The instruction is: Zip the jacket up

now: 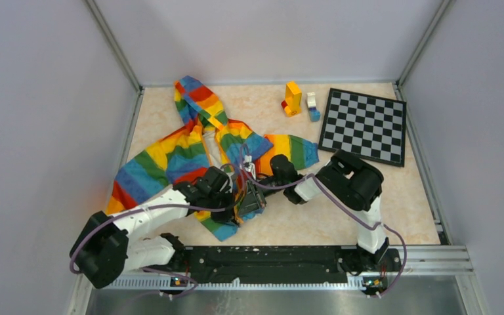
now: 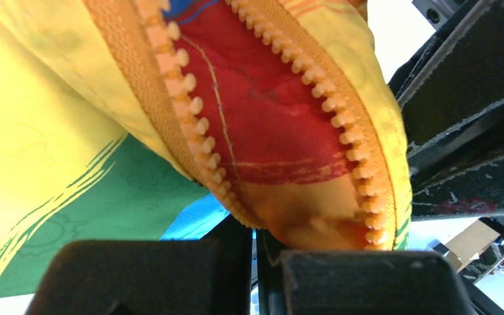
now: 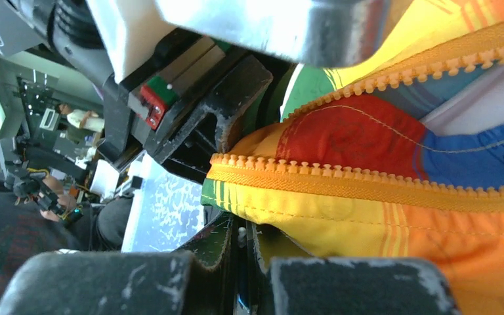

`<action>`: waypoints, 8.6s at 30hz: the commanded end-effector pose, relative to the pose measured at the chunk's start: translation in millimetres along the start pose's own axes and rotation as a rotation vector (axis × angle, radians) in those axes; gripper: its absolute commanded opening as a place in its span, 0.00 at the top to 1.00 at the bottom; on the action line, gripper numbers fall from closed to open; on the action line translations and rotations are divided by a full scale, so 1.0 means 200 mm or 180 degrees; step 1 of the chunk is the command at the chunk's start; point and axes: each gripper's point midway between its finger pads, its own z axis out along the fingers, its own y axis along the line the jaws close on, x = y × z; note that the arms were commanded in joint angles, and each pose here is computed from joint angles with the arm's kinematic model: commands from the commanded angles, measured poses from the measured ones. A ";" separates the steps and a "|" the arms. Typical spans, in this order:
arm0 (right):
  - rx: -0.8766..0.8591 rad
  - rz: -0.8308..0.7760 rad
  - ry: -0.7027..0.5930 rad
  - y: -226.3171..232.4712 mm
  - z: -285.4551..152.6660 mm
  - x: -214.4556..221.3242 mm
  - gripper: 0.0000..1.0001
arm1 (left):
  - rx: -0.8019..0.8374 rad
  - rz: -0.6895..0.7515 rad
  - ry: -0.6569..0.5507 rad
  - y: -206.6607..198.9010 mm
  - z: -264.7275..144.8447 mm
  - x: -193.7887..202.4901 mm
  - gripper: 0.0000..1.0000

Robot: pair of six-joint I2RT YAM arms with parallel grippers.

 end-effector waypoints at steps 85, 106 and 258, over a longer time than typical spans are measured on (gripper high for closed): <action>0.2010 0.1198 -0.0945 -0.32 -0.42 -0.05 0.55 | 0.0475 0.0702 -0.0517 -0.27 0.01 -0.19 0.72; 0.2960 0.1040 -0.0881 -0.21 -0.70 -0.16 0.53 | 0.1002 0.0987 -0.0196 -0.43 0.06 -0.20 0.65; 0.2709 0.0335 -0.0457 0.01 -0.57 0.09 0.57 | 0.0907 -0.0116 -0.0549 -0.29 0.01 -0.13 0.42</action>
